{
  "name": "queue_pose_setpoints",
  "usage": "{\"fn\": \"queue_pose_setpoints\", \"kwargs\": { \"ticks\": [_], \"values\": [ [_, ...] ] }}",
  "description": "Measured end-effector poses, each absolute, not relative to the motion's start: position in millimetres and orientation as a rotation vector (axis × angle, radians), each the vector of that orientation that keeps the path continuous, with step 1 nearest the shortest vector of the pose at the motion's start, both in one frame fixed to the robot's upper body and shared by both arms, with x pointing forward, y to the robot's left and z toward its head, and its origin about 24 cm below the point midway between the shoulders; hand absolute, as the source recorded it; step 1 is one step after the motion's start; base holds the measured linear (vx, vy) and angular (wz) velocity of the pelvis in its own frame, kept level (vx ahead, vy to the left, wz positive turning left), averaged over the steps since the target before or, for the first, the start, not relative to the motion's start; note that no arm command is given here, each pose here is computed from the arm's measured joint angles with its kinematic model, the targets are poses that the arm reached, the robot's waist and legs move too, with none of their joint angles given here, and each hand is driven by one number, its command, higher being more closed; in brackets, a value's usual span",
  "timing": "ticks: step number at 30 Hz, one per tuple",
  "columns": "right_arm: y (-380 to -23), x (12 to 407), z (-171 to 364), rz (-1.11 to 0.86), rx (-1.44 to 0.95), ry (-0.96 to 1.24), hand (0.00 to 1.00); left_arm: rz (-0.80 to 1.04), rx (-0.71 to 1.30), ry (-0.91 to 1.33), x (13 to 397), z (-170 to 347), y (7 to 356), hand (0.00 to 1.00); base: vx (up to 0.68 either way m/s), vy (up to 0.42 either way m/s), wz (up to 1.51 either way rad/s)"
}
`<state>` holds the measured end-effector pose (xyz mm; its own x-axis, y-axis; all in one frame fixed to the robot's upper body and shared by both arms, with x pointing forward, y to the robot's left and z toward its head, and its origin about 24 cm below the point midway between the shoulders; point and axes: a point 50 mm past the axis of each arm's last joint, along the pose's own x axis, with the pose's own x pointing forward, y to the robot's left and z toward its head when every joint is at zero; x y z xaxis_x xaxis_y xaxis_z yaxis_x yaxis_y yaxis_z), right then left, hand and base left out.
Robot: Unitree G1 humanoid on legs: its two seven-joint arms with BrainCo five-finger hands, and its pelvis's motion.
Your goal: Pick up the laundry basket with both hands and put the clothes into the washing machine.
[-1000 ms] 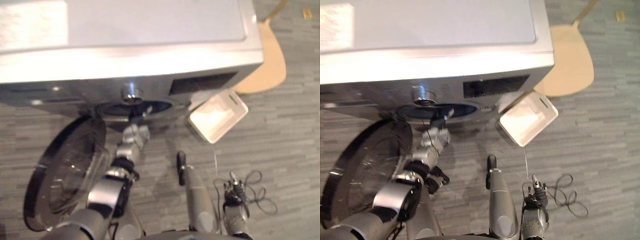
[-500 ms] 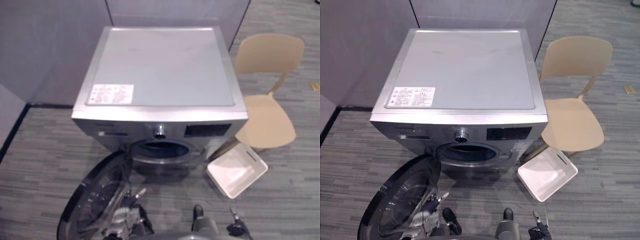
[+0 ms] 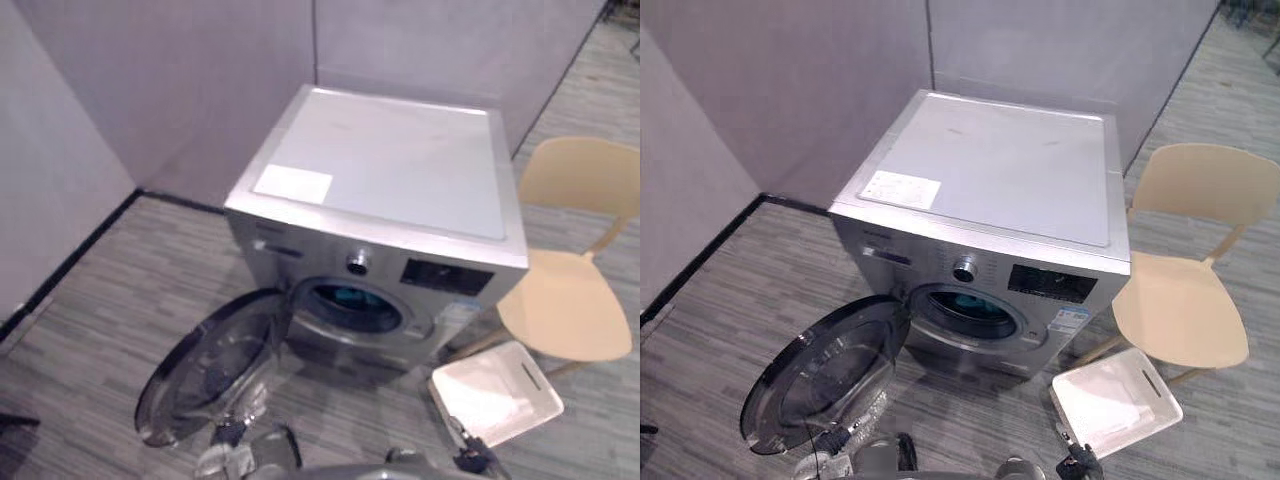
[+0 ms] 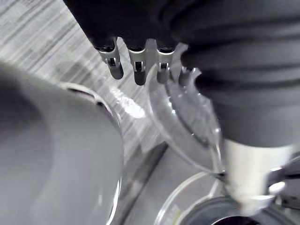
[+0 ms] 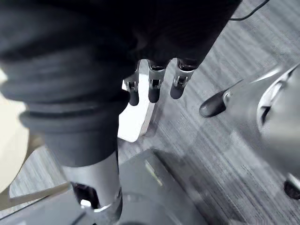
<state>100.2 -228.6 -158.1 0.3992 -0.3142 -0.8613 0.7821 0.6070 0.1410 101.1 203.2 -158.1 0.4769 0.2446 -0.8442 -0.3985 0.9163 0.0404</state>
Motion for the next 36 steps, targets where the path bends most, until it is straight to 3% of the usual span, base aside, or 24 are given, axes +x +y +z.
{"fn": "queue_pose_setpoints", "kwargs": {
  "ticks": [2, 5, 15, 21, 30, 36],
  "values": [
    [-217, 111, -158, -0.717, 0.62, 0.908, 0.0, 0.401, -0.158, 0.975, 113, -154, 212, 0.0, -0.14, 0.021, 0.37],
    [-225, 123, -150, -0.724, 0.627, 0.815, 0.0, 0.369, -0.204, 1.057, 93, -164, 186, 0.0, -0.09, 0.089, -0.13],
    [-211, 60, -169, -0.79, 0.627, 1.007, 0.0, 0.07, 0.018, 0.977, 119, -156, 163, 0.0, -0.06, 0.007, 0.27],
    [-191, 88, -167, -0.694, 0.645, 0.98, 0.0, 0.113, 0.08, 0.983, 114, -155, 191, 0.0, -0.06, -0.033, -0.19],
    [-191, 109, -160, -0.632, 0.631, 0.912, 0.0, 0.198, 0.074, 0.991, 109, -154, 208, 0.0, -0.05, 0.019, -0.13],
    [-200, 102, -161, -0.644, 0.594, 0.931, 0.0, 0.348, -0.089, 0.848, 134, -140, 204, 0.0, -0.11, -0.183, 0.08]
  ]
}}
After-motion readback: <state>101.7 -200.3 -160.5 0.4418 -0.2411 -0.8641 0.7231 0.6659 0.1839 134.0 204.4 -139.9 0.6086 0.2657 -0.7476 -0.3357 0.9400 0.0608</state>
